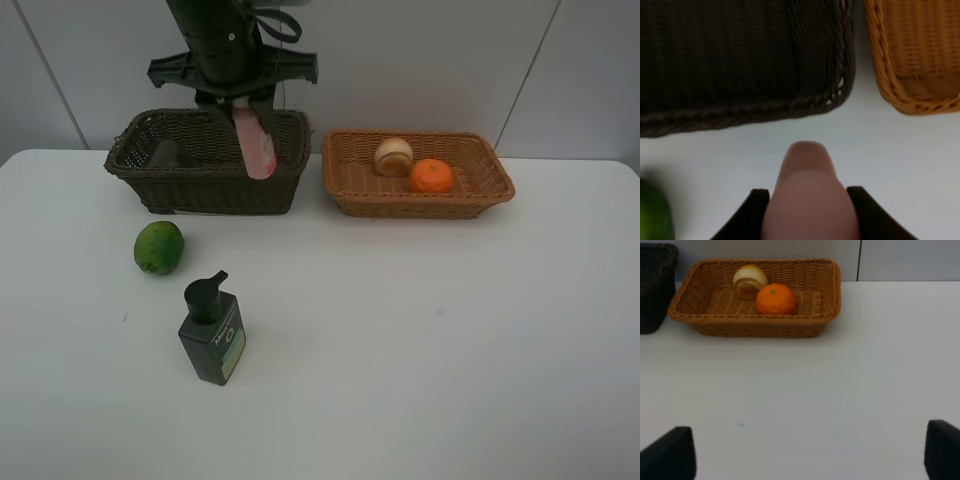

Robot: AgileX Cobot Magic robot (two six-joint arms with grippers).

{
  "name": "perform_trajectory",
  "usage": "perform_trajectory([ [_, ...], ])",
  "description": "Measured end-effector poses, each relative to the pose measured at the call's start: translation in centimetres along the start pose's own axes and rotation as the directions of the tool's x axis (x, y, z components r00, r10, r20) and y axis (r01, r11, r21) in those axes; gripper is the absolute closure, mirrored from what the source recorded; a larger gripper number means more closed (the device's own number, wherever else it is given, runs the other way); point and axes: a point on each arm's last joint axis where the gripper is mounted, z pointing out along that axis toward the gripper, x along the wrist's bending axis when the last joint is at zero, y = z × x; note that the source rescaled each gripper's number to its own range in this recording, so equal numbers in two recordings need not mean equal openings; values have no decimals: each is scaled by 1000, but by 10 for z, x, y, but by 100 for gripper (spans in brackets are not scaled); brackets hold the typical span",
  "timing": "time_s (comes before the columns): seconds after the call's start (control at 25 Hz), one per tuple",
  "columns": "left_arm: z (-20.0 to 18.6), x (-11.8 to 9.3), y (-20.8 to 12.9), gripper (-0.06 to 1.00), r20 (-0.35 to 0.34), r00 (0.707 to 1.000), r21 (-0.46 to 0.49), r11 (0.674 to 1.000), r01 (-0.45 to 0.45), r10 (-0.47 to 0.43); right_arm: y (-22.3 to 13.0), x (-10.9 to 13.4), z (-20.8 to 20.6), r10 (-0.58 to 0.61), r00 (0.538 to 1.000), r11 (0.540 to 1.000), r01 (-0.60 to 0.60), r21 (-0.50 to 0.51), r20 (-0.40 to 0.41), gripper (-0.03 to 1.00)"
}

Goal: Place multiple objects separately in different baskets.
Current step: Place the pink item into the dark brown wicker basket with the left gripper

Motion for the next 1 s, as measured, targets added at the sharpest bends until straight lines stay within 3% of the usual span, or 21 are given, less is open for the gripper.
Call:
perform_trajectory([
  [0.28,-3,34,33,93,-117,991,-204,975,-83,60,0,0,0,0,1000,1000,0,0,0,-2],
  [0.52,19,39,41,93,-68,993,-321,940,-116,100,0,0,0,0,1000,1000,0,0,0,-2],
  [1.0,125,57,21,93,-63,994,-211,972,-106,95,0,0,0,0,1000,1000,0,0,0,-2],
])
